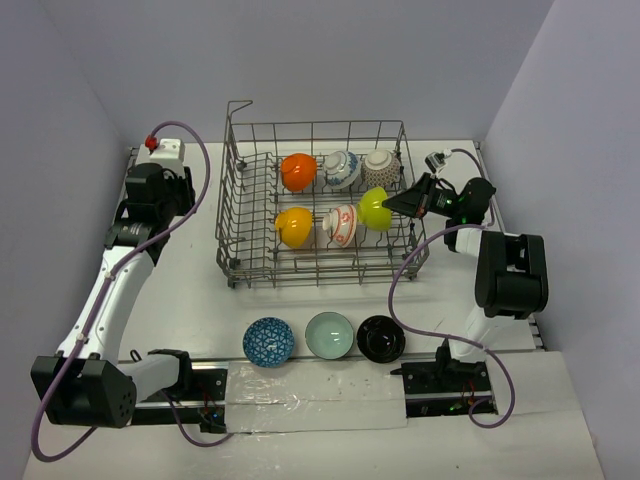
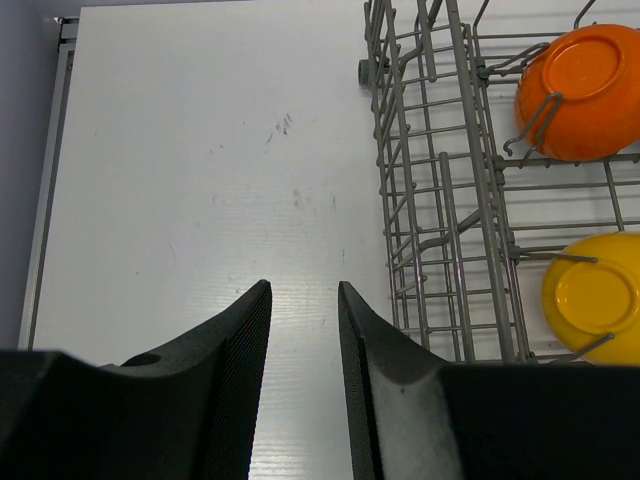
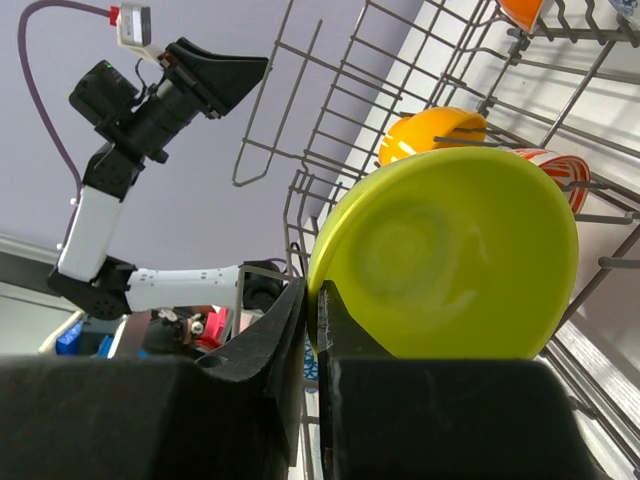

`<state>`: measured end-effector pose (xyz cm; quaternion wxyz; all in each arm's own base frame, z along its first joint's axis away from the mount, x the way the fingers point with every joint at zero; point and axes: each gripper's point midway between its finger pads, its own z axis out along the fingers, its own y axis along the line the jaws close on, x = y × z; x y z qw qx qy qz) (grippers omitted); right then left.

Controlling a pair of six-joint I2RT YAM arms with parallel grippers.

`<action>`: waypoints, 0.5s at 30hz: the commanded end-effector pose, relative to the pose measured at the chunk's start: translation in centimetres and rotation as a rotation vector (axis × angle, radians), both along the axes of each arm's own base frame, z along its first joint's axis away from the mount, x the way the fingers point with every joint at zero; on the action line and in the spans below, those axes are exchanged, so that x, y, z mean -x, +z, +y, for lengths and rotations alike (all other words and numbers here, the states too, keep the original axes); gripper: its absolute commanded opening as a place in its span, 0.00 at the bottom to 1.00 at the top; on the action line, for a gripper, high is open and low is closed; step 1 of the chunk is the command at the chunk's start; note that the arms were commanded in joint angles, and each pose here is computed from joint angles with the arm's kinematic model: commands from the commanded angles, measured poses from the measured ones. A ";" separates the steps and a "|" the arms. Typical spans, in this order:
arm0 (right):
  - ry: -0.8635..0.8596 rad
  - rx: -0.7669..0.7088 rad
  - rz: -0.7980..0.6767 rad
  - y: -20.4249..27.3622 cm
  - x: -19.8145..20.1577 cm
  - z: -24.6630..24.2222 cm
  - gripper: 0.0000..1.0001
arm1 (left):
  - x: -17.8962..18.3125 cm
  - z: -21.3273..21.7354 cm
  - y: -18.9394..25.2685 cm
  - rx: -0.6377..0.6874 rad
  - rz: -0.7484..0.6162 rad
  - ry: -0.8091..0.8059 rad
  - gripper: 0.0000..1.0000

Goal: Load the bowls into the dish rack
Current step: Insert the bowl into the dish rack.

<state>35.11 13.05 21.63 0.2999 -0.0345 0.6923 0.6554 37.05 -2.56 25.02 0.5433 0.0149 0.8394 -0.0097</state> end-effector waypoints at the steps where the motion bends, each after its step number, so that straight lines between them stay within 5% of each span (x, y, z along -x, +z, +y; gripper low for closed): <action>1: -0.035 0.035 -0.087 1.0 -0.2 -0.9 0.13 | 0.3 -0.2 1.1 0.027 -0.036 -0.007 0.39; 15: -0.064 0.062 -0.050 -0.2 -0.8 -1.4 0.19 | 0.3 -0.2 0.8 0.032 -0.028 -0.011 0.39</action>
